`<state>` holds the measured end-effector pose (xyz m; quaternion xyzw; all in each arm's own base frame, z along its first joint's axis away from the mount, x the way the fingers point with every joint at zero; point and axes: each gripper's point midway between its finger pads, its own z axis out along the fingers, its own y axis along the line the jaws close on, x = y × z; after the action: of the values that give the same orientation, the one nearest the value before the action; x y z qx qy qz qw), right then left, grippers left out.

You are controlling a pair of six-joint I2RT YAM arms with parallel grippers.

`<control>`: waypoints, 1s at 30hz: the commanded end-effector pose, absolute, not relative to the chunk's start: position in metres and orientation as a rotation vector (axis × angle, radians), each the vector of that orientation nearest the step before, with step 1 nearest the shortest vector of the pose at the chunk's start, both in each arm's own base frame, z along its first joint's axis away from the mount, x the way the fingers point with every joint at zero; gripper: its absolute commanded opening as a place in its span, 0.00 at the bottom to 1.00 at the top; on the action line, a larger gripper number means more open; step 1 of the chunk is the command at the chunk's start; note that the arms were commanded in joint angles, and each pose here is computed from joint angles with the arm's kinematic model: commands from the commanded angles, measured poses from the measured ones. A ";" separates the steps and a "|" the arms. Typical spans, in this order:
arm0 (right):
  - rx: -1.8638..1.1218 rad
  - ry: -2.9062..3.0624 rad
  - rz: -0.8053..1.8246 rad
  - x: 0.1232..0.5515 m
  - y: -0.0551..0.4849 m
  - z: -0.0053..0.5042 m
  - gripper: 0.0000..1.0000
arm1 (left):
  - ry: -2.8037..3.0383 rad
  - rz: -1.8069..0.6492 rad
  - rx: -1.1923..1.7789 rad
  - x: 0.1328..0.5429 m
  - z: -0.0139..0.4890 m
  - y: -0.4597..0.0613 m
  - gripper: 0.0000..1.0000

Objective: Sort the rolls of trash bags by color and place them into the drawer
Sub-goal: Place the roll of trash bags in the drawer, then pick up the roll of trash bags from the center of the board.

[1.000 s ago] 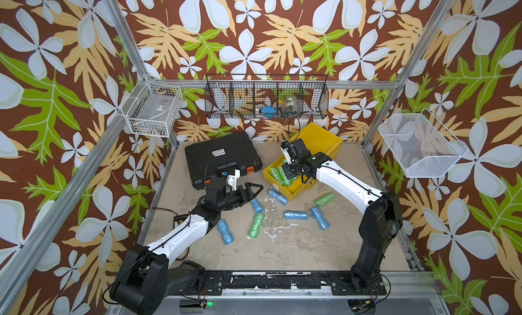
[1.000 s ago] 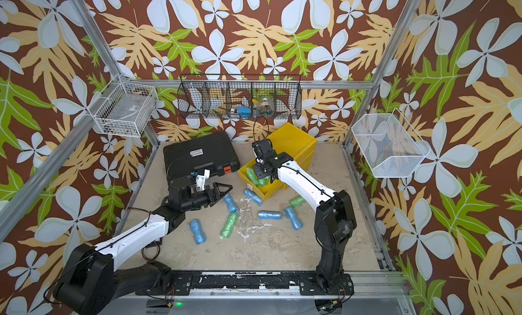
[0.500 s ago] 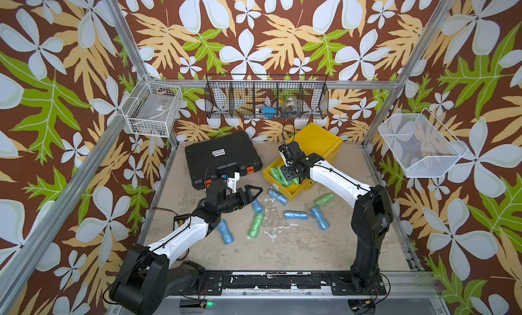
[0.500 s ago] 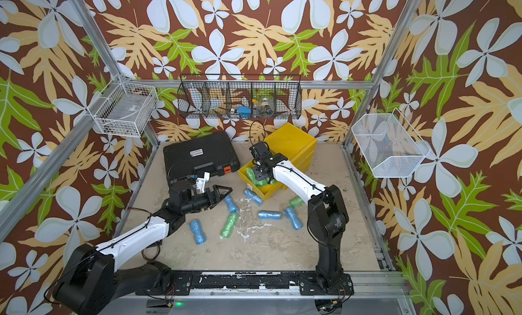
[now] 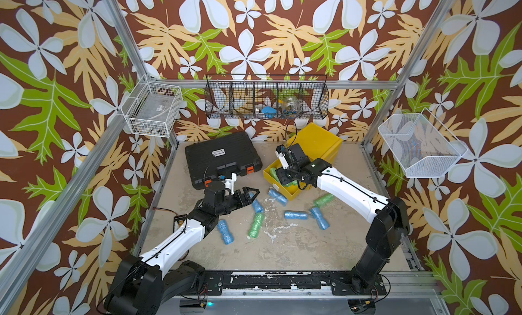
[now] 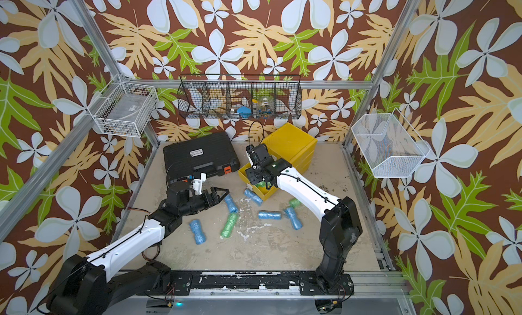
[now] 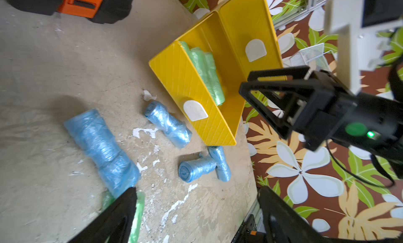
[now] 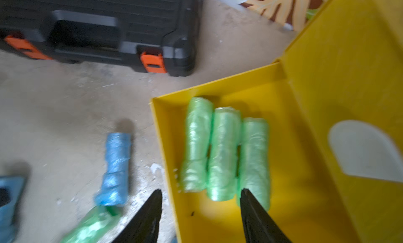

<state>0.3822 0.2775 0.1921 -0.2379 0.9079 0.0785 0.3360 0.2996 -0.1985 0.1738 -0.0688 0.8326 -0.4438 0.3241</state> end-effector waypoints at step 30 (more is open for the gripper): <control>-0.708 2.655 0.782 0.238 0.386 0.049 0.75 | 2.176 -0.890 -0.315 0.292 0.155 -0.116 0.91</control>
<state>0.2342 0.3754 0.0479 -0.2352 0.9254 0.2621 0.1398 0.2940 -0.1178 0.1550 -0.1250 0.8500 -0.3503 0.3731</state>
